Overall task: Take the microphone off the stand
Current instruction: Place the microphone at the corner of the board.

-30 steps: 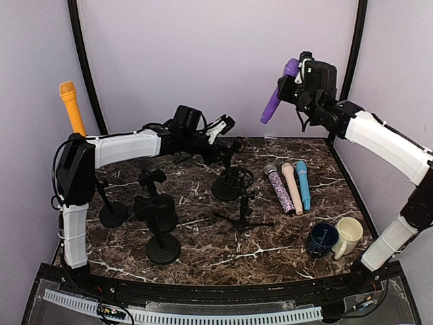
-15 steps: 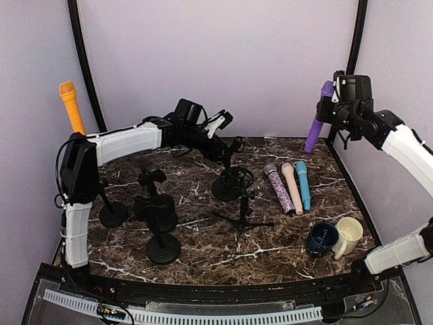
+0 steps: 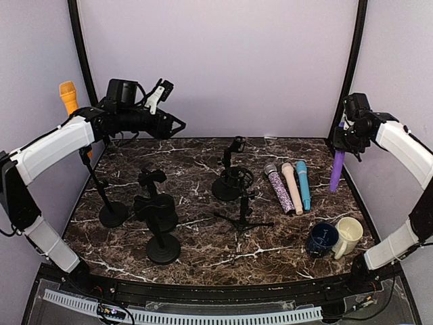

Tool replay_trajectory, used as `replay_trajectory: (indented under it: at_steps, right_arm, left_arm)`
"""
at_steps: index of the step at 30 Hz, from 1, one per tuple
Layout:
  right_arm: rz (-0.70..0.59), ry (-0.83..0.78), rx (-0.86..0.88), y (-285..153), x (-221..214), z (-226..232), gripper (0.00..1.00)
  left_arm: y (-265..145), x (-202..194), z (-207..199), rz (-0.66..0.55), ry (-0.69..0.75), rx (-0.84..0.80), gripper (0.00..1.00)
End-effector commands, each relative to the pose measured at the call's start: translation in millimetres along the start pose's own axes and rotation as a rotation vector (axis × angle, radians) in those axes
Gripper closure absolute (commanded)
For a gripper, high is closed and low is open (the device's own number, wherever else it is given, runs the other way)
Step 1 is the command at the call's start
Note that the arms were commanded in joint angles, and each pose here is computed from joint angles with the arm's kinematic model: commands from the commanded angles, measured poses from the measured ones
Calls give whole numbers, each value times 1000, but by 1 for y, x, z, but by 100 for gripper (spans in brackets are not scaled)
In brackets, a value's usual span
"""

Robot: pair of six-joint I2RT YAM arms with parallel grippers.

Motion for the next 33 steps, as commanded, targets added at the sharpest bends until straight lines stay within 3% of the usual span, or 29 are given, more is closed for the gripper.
replay_trajectory:
  at_steps: [1,8,19,27,33]
  right_arm:
    - [73,-11,81,22,-17,6,100]
    - [179,-34,174,71,-36,29,100]
    - [273,-44,288,120,-49,56,100]
    - [311,-26,329,148,-55,69,86]
    - [318,-22,308,162,-58,70,78]
  left_arm:
    - [-49,-34,18,12,-116,87,26]
    - [-79,-89,47,46,-245,199,25]
    - [-100,-97,51,-126,-259,237,25]
    - [-107,-103,37,-80,-335,149,25]
    - [-128,-111,30,-82,-385,174,25]
Point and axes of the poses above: each gripper's point midway between its finger pads, its own y axis out along the fingers, its own z axis along the line the jaws close on, x = y × z, the point moved 6 cm from there along -y, back along the fingers, and after that the axes turned 15 degrees about -y, right-handed, at the moved point
